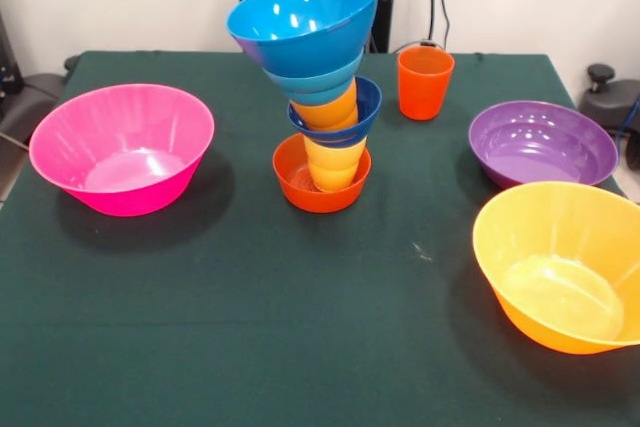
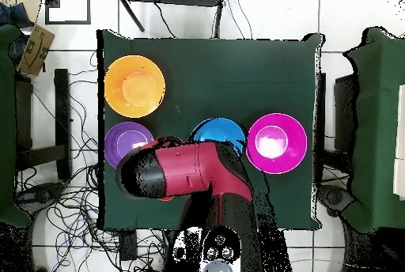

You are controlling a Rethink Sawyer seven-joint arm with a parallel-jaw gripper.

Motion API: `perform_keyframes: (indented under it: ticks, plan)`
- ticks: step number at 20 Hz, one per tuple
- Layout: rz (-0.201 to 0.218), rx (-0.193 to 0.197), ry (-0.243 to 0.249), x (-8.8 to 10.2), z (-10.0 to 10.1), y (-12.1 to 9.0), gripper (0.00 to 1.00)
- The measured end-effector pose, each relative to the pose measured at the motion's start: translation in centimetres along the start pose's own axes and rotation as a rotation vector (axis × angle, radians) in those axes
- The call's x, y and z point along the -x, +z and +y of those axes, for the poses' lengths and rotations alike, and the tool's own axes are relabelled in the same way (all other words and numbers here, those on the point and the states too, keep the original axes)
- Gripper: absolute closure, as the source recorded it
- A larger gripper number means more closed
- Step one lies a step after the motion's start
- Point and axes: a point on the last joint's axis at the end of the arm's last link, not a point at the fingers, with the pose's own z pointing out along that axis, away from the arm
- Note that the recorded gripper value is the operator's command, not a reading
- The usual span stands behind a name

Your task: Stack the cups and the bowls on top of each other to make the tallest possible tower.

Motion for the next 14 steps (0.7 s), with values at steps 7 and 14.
perform_keyframes:
  ticks: [7,14]
  plan:
    - [0.002,-0.009,0.009,-0.08,-0.62,0.06,1.0]
    - [0.003,-0.017,0.013,-0.23,-0.85,0.01,1.0]
